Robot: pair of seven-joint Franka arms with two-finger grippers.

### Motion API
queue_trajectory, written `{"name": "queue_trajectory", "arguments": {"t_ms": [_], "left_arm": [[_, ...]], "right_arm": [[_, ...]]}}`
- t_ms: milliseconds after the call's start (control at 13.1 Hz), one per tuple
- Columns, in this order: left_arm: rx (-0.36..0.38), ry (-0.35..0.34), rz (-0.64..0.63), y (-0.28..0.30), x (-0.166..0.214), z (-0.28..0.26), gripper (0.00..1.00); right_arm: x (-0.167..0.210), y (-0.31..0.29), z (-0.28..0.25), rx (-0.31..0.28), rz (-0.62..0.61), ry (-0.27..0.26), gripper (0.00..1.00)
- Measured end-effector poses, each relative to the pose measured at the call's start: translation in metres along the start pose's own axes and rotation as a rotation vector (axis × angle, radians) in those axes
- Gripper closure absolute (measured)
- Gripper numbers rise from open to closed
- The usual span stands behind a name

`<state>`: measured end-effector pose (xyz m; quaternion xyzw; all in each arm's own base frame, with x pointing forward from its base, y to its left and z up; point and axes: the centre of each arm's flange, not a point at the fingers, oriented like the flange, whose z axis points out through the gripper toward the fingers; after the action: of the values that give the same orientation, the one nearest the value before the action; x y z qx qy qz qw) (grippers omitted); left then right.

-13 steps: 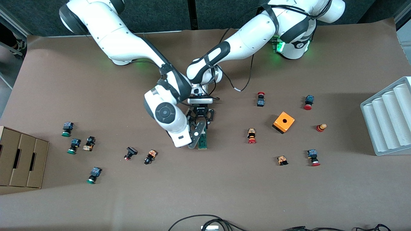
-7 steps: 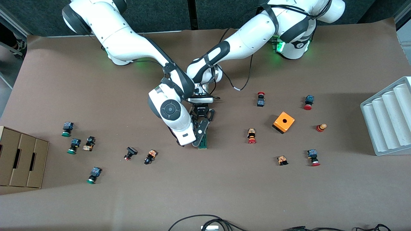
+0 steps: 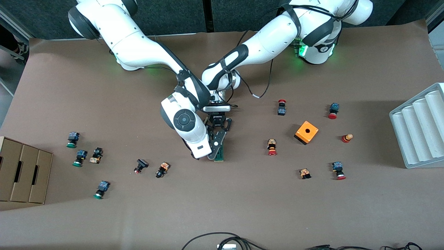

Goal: Close load switch with both arms
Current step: 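Hold the switch with the left gripper while the right gripper reaches the handle, then lower the right gripper onto the white handle and close on it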

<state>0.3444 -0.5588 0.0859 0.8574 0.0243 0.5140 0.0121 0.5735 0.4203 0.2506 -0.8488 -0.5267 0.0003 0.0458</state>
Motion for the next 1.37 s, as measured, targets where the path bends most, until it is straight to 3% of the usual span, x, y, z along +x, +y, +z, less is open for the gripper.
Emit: {"name": "queue_trajectory", "arguments": {"t_ms": [840, 1374], "left_arm": [[0.000, 0.000, 0.000, 0.000, 0.000, 0.000, 0.51], [0.000, 0.000, 0.000, 0.000, 0.000, 0.000, 0.51]], "right_arm": [[0.015, -0.019, 0.022, -0.035, -0.106, 0.030, 0.00], [0.029, -0.035, 0.031, -0.109, -0.235, 0.056, 0.00]]}}
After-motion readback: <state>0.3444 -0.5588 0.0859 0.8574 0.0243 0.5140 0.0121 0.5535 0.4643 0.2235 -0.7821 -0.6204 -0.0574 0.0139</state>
